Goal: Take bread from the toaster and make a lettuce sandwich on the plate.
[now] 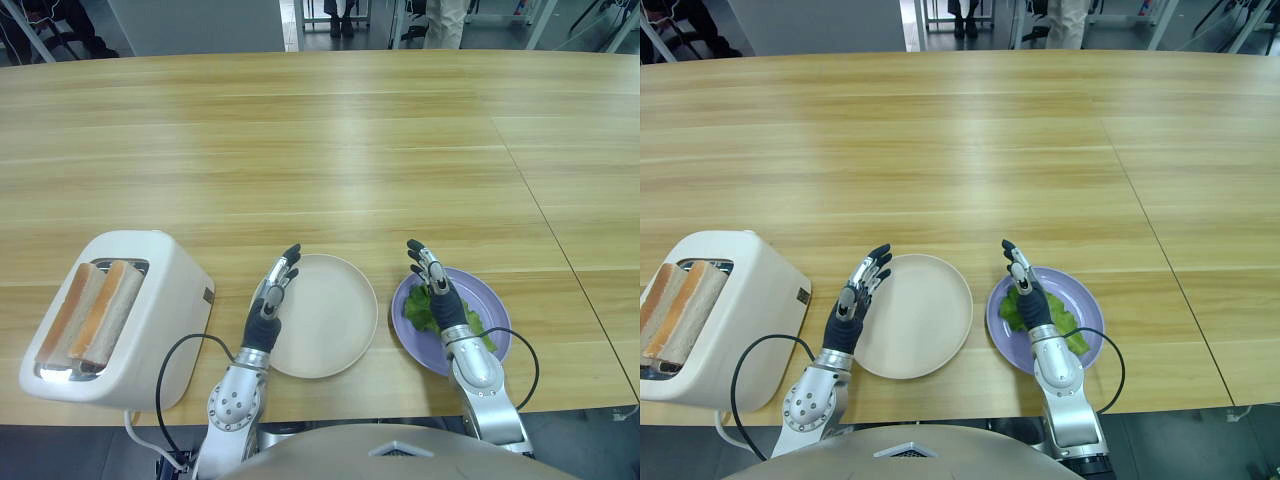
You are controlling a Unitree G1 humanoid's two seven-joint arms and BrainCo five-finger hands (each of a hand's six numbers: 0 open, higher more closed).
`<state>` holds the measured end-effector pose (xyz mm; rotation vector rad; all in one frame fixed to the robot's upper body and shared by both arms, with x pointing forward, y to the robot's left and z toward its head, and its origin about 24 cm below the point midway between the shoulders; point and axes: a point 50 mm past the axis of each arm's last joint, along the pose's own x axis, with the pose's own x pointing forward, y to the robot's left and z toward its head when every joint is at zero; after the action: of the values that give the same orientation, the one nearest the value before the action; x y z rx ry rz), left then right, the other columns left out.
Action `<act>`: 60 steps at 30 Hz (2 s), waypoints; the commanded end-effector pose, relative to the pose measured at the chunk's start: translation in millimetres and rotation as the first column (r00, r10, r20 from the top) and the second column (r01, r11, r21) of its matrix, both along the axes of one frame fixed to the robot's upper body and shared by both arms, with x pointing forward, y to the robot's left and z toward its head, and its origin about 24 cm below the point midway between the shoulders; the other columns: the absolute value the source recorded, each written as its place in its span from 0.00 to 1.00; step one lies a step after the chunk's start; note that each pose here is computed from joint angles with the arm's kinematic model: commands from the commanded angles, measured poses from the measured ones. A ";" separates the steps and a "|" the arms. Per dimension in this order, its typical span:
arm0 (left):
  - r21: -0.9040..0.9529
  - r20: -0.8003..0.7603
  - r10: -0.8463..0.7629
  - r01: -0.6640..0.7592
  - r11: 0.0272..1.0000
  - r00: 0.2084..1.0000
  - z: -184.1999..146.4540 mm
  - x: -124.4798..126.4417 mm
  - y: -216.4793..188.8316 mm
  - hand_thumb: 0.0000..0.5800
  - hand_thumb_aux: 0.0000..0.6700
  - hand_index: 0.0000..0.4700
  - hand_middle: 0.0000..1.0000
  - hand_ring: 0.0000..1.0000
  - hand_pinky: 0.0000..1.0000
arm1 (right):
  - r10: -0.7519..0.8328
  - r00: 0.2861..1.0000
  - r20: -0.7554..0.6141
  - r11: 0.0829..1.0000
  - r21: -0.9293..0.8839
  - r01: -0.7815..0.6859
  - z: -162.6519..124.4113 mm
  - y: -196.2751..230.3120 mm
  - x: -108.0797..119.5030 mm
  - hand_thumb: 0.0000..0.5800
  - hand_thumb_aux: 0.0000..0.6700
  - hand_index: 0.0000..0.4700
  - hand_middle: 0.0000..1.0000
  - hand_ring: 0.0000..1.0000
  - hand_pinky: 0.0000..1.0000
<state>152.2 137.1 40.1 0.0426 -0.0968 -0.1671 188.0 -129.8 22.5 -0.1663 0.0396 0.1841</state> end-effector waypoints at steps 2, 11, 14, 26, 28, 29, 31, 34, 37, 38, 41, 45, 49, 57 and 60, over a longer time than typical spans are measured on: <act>0.003 -0.029 0.003 -0.003 1.000 1.000 -4.9 -0.5 0.2 0.00 0.00 0.00 0.00 0.00 0.00 | 0.000 1.000 -0.018 1.000 0.004 0.000 -2.2 -0.4 -0.1 0.00 0.00 0.00 0.00 0.00 0.00; 0.011 -0.019 -0.002 0.002 1.000 1.000 -2.4 -0.5 -0.8 0.00 0.00 0.00 0.00 0.00 0.00 | -0.001 1.000 -0.016 1.000 0.002 0.001 -2.1 -0.4 0.4 0.00 0.00 0.00 0.00 0.00 0.00; 0.074 0.020 0.012 -0.013 0.997 1.000 12.7 -3.3 4.6 0.00 0.00 0.00 0.00 0.00 0.00 | -0.004 1.000 -0.014 1.000 0.003 0.004 -1.3 -0.3 0.1 0.00 0.00 0.00 0.00 0.00 0.00; 0.624 0.305 0.089 -0.270 0.733 0.948 124.7 -13.0 52.4 0.00 0.00 0.00 0.00 0.00 0.00 | -0.008 0.999 -0.031 1.000 0.030 0.009 -0.9 10.1 -10.9 0.00 0.00 0.00 0.00 0.00 0.00; 0.695 0.301 0.096 -0.287 0.659 0.949 130.9 -16.0 59.6 0.00 0.00 0.00 0.00 0.00 0.00 | -0.004 1.000 -0.031 0.999 0.040 0.006 1.0 13.4 -13.4 0.00 0.00 0.00 0.00 0.00 0.00; 0.727 0.308 0.099 -0.301 0.618 0.946 134.2 -17.5 63.3 0.00 0.00 0.00 0.00 0.00 0.00 | -0.002 1.000 -0.029 0.999 0.045 0.003 2.5 14.8 -14.8 0.00 0.00 0.00 0.00 0.00 0.00; 0.783 0.327 0.114 -0.336 0.523 0.938 142.6 -20.2 73.4 0.00 0.00 0.00 0.00 0.00 0.00 | -0.005 1.000 -0.017 0.999 0.047 0.006 6.4 16.7 -18.1 0.00 0.00 0.00 0.00 0.00 0.00; 0.837 0.378 0.153 -0.408 0.365 0.913 159.0 -24.1 92.7 0.00 0.00 0.00 0.00 0.00 0.00 | -0.022 1.000 -0.011 0.999 0.046 0.023 9.2 15.6 -21.1 0.00 0.00 0.00 0.00 0.00 0.00; 0.875 0.395 0.194 -0.432 0.219 0.898 170.1 -28.4 113.7 0.00 0.00 0.00 0.00 0.00 0.00 | -0.036 0.999 -0.014 0.998 0.053 0.037 10.0 15.6 -22.0 0.00 0.00 0.00 0.00 0.00 0.00; 0.888 0.397 0.202 -0.430 0.160 0.895 172.5 -29.2 121.7 0.00 0.00 0.00 0.00 0.00 0.00 | -0.040 0.999 -0.015 0.998 0.054 0.041 10.1 16.0 -22.6 0.00 0.00 0.00 0.00 0.00 0.00; 0.902 0.412 0.247 -0.432 0.028 0.877 179.7 -34.0 145.7 0.00 0.00 0.00 0.00 0.00 0.00 | -0.043 0.999 -0.004 0.998 0.047 0.044 11.6 16.6 -23.2 0.00 0.00 0.00 0.00 0.00 0.00; 0.898 0.435 0.316 -0.433 -0.082 0.843 188.0 -42.2 170.9 0.00 0.00 0.00 0.00 0.00 0.00 | -0.040 0.999 0.001 0.998 0.041 0.040 11.4 16.4 -22.3 0.00 0.00 0.00 0.00 0.00 0.00; 0.928 0.372 0.385 -0.340 -0.152 0.845 181.9 -50.1 189.5 0.00 0.00 0.00 0.00 0.00 0.00 | -0.040 0.999 0.004 0.999 0.034 0.040 11.2 14.6 -21.5 0.00 0.00 0.00 0.00 0.00 0.00; 0.973 0.210 0.472 -0.136 -0.186 0.856 153.0 -63.2 208.3 0.00 0.00 0.00 0.00 0.00 0.00 | -0.048 0.999 0.011 0.998 0.028 0.048 11.7 10.3 -21.4 0.00 0.00 0.00 0.00 0.00 0.00; 0.983 0.125 0.491 -0.038 -0.182 0.862 139.8 -67.7 210.9 0.00 0.00 0.00 0.00 0.00 0.00 | -0.048 0.999 0.011 0.998 0.027 0.048 11.7 9.1 -21.3 0.00 0.00 0.00 0.00 0.00 0.00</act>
<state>85.9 346.0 191.8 1.7089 0.3657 0.3398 166.6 -118.6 32.9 -0.1424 0.0329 0.1405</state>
